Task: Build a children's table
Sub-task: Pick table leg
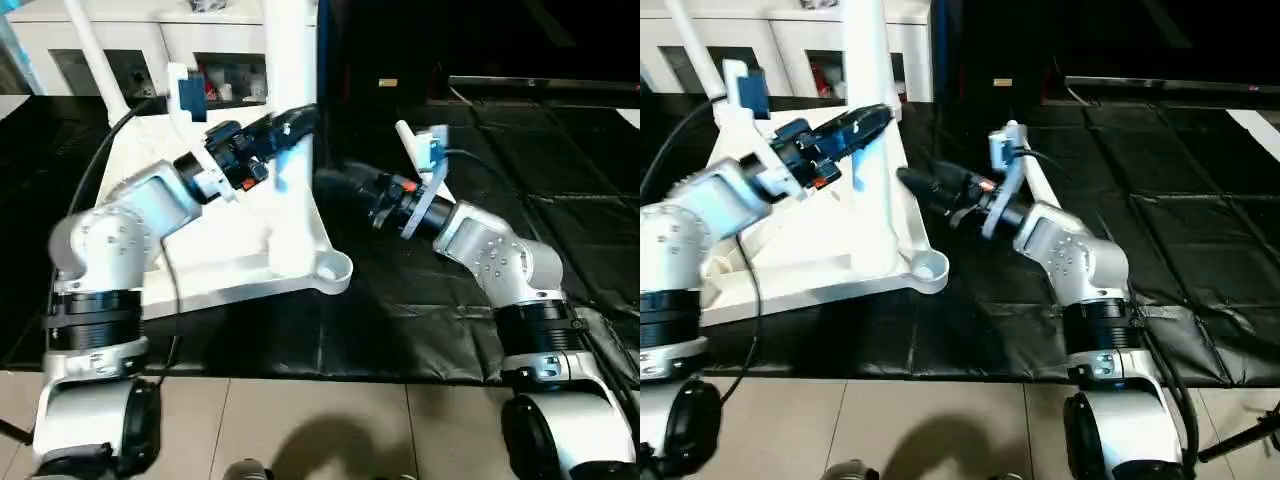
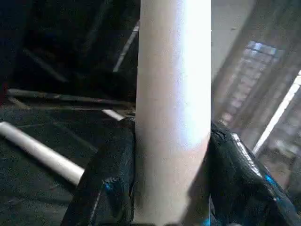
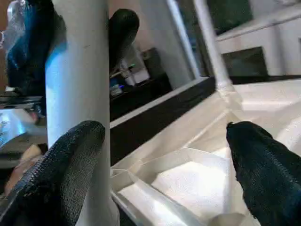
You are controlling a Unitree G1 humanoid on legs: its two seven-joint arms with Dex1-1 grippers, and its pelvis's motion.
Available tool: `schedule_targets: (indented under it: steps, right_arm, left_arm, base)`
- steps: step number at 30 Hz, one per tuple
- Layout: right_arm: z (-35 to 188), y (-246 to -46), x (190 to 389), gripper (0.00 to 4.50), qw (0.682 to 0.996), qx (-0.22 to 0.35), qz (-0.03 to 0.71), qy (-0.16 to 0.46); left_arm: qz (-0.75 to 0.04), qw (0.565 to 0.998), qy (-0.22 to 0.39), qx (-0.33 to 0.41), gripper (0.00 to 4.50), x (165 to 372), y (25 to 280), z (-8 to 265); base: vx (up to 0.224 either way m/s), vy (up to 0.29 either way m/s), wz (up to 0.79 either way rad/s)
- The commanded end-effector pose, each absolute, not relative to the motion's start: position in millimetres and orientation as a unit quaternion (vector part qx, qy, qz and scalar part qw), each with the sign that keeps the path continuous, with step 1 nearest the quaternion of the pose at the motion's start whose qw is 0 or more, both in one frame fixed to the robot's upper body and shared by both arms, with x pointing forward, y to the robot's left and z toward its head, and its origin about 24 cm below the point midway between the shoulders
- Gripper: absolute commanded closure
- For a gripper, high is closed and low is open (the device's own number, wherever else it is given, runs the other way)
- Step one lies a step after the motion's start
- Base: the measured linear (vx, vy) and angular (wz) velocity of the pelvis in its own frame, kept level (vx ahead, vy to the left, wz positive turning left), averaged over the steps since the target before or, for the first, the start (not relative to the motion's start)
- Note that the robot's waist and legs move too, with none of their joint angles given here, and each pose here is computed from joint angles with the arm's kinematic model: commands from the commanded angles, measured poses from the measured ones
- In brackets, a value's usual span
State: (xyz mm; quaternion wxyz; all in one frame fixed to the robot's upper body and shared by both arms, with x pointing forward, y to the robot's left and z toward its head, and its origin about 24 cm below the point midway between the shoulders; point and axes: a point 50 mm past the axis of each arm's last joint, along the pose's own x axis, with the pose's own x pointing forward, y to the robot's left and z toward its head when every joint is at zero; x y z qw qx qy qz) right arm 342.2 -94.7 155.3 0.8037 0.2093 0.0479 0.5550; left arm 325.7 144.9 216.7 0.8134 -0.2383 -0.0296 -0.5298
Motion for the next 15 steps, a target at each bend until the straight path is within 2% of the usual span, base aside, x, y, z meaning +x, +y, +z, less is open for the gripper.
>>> schedule_targets:
  steps: [1, 3, 4, 5, 10, 15]
  right_arm:
    - [164.6, -81.5, 333.5, 0.0, 0.756, 0.205, 0.619, 0.057]
    - [166.0, -80.3, 331.6, 0.0, 0.744, 0.207, 0.632, 0.055]
    - [168.8, -78.3, 327.1, 0.0, 0.72, 0.212, 0.659, 0.055]
    - [169.0, -78.1, 326.9, 0.0, 0.718, 0.213, 0.66, 0.055]
    - [175.8, -71.9, 315.3, 0.0, 0.649, 0.234, 0.721, 0.062]
    - [173.9, -67.9, 309.2, 0.0, 0.616, 0.23, 0.75, 0.073]
  left_arm:
    - [-0.579, 0.778, -0.042, -0.239, 2.64, 316.8, 136.7, 222.1]
    - [-0.585, 0.773, -0.044, -0.241, 2.64, 315.6, 136.0, 222.8]
    - [-0.598, 0.762, -0.049, -0.243, 2.64, 312.7, 133.9, 223.6]
    - [-0.599, 0.761, -0.049, -0.243, 2.64, 312.5, 133.8, 223.6]
    - [-0.623, 0.735, -0.057, -0.262, 2.64, 307.6, 130.0, 223.6]
    - [-0.645, 0.705, -0.068, -0.286, 2.64, 304.7, 126.6, 225.3]
  base:
    - [0.0, 0.0, 0.0]
    - [0.0, 0.0, 0.0]
    - [0.0, 0.0, 0.0]
    - [0.0, 0.0, 0.0]
    - [0.0, 0.0, 0.0]
    - [0.0, 0.0, 0.0]
